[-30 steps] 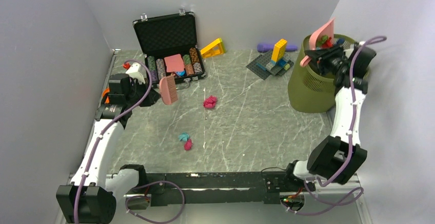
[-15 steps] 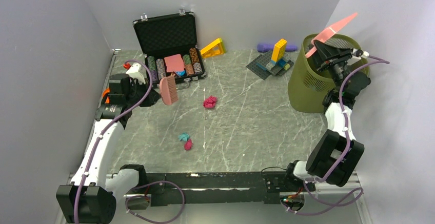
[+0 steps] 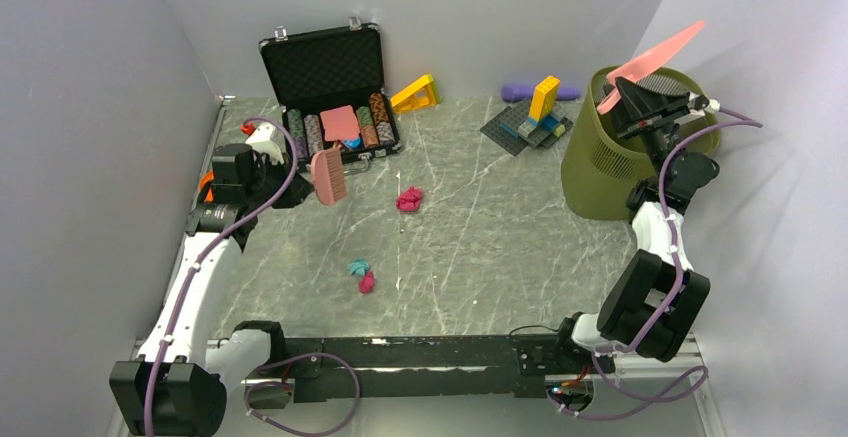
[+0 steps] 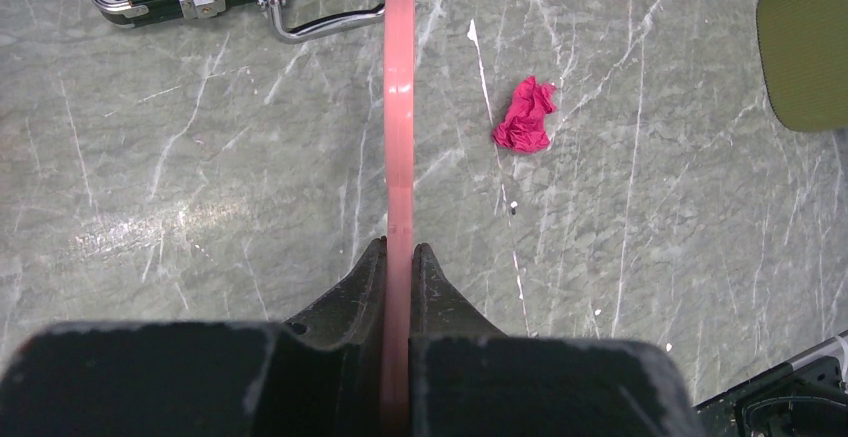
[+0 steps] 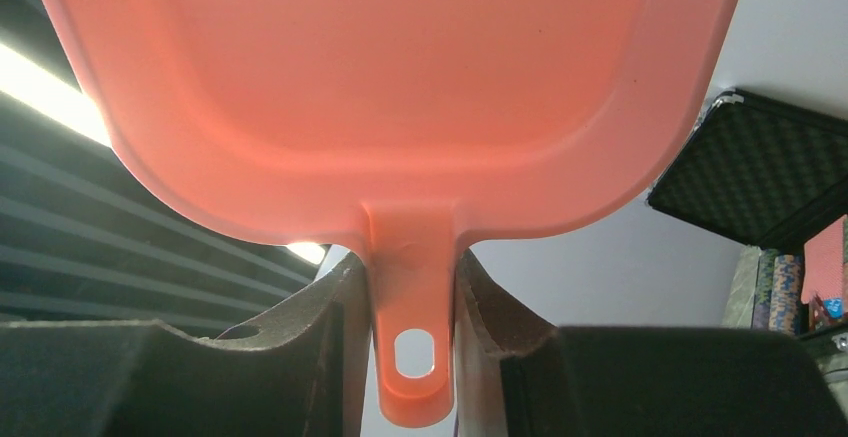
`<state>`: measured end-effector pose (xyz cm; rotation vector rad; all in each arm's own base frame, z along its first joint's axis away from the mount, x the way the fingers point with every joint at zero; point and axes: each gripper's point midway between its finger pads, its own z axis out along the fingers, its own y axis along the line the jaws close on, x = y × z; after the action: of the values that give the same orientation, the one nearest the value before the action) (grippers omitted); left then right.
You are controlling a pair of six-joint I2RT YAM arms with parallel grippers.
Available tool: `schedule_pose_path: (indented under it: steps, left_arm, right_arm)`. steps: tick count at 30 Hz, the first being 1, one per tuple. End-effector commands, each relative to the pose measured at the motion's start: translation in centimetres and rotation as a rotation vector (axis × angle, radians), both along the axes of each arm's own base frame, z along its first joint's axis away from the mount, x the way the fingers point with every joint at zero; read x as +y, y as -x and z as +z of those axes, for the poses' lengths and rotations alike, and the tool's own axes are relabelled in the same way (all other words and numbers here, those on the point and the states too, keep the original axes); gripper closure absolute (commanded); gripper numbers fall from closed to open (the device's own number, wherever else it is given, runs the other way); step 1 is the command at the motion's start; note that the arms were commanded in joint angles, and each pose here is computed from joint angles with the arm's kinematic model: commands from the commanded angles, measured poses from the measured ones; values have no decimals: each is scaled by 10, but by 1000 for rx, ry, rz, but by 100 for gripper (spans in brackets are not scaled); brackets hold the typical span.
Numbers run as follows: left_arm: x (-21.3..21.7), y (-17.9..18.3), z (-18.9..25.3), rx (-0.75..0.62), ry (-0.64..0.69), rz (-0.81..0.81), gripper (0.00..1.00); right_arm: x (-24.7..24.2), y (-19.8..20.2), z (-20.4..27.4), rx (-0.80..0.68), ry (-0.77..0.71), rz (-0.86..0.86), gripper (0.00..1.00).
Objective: Sweep away the paper scraps from the table
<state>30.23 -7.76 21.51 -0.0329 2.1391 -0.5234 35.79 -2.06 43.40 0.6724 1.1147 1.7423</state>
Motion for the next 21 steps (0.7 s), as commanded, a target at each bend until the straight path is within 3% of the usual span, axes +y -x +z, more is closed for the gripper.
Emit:
schedule_pose_path:
  steps: [1,21]
  left_arm:
    - [-3,-5,12,-58,-1,-22,100]
    - [-3,-6,11,-54,1,-26,100]
  right_arm:
    - [4,11,14,-77,30,-6,100]
    - [7,8,16,-60,119,-43,100]
